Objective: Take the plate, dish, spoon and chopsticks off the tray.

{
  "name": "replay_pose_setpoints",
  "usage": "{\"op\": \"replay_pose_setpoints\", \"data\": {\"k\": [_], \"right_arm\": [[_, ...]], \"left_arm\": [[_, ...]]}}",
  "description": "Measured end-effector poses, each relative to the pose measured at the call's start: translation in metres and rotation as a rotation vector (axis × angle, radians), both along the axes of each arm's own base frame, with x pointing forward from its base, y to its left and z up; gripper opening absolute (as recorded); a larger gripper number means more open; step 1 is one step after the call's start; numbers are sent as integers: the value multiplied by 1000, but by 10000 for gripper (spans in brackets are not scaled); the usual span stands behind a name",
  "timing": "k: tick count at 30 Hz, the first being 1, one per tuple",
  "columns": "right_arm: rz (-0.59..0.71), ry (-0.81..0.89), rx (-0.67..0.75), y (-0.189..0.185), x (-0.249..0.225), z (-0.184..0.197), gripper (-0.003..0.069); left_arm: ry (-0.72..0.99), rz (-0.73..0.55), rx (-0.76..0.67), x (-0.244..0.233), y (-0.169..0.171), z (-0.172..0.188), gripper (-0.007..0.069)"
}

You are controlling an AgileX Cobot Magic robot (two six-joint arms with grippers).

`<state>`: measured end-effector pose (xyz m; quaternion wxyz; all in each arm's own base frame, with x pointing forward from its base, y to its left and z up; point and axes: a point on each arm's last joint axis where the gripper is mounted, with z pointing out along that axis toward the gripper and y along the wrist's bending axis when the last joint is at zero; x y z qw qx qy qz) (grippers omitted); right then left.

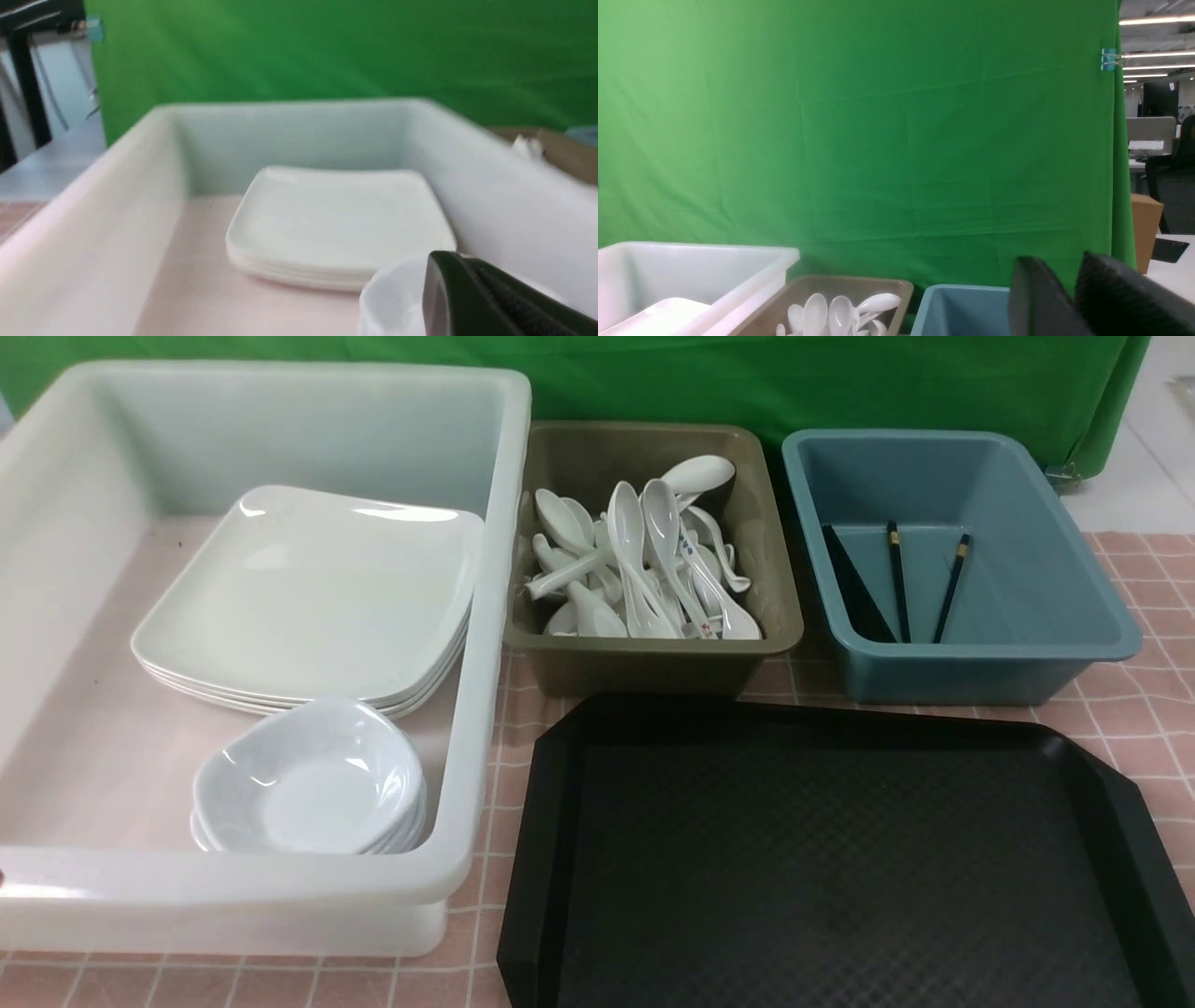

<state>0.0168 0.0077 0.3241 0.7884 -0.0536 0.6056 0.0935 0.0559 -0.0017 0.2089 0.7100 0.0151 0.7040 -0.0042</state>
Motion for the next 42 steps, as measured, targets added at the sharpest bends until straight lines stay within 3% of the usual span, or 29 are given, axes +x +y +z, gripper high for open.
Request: {"op": "replay_pose_setpoints", "data": {"k": [7, 34, 42], "right_arm": [[0, 0, 0, 0, 0, 0, 203], [0, 1, 0, 0, 0, 0, 241], [-67, 48, -114, 0, 6, -12, 241]], "left_arm": [[126, -17, 48, 0, -1, -16, 4], [138, -18, 64, 0, -1, -17, 4], [138, -16, 75, 0, -1, -17, 4]]}}
